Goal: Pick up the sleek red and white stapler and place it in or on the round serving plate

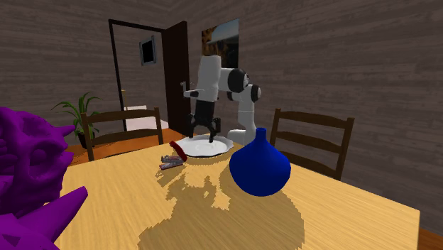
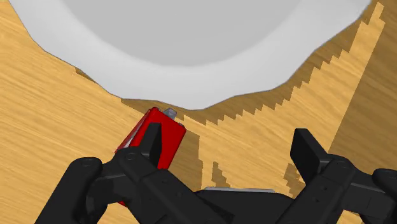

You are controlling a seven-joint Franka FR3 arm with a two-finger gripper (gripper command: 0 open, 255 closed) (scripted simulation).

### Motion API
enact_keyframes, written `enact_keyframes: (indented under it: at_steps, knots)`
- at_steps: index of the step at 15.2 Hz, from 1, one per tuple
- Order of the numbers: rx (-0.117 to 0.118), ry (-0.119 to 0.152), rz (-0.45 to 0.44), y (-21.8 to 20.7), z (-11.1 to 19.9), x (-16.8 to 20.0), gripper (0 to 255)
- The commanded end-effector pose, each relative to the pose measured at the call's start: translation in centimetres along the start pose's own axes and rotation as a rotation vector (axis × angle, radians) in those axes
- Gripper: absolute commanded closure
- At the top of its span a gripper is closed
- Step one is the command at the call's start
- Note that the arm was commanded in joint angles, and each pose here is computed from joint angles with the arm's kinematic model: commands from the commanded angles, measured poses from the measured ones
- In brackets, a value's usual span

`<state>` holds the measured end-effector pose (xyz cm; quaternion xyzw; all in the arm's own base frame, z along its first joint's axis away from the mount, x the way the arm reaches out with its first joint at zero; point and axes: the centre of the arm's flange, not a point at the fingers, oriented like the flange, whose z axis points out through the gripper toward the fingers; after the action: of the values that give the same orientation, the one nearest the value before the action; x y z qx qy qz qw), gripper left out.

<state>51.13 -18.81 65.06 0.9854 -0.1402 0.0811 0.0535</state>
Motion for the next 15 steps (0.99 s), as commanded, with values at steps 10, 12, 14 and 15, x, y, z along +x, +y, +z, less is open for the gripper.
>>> enact_keyframes:
  at_steps: [10, 12, 14, 15]
  knots:
    - [-0.082, 0.028, 0.137, 6.4, -0.8, 7.3, 0]
    - [-0.082, 0.028, 0.137, 6.5, 0.2, 7.4, 0]
    - [-0.082, 0.028, 0.137, 6.6, 1.3, 7.4, 0]
    - [-0.082, 0.028, 0.137, 6.7, 2.1, 7.4, 0]
